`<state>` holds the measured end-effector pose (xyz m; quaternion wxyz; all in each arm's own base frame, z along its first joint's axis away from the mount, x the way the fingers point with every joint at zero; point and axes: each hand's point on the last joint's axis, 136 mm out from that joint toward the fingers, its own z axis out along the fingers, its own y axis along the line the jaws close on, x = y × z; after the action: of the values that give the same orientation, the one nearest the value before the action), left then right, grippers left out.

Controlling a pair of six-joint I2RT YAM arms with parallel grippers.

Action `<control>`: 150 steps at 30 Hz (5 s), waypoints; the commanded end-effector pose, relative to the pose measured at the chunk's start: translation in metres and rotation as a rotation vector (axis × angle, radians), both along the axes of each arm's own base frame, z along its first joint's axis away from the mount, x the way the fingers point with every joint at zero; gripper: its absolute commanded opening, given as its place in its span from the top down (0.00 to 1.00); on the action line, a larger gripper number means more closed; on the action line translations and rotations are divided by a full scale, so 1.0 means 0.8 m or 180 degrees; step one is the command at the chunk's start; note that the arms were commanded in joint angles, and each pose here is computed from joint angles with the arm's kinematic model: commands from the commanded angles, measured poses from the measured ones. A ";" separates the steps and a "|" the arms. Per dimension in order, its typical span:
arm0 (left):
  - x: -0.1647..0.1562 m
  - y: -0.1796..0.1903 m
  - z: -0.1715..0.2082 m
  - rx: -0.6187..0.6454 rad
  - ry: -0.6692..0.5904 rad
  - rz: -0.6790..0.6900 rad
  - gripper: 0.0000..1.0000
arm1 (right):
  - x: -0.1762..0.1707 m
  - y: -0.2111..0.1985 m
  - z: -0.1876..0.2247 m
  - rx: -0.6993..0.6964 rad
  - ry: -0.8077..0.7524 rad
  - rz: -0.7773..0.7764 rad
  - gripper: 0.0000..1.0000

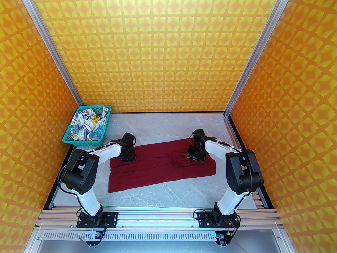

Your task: Fold and stack the mixed laundry pile

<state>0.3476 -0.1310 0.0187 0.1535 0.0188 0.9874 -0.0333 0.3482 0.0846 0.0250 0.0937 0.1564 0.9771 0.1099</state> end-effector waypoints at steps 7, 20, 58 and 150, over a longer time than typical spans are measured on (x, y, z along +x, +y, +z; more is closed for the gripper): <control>-0.022 -0.003 0.037 -0.0163 -0.0001 0.0076 0.52 | 0.019 -0.009 0.047 -0.0119 -0.0292 0.0012 0.63; -0.014 -0.013 0.046 -0.0244 0.0083 0.0136 0.75 | 0.004 0.006 0.058 0.0108 -0.0317 0.0054 0.62; -0.092 -0.098 0.094 -0.0595 0.0186 -0.0281 0.71 | 0.227 -0.022 0.111 -0.0162 -0.0704 0.0271 0.54; -0.052 -0.181 -0.018 -0.1044 0.0424 -0.0717 0.97 | 0.283 0.191 -0.030 0.0356 -0.0734 0.0754 0.62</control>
<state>0.3093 -0.3026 0.0201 0.1019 0.1207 0.9556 -0.2487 0.5678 0.2229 0.0280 0.1823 0.0196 0.9667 0.1785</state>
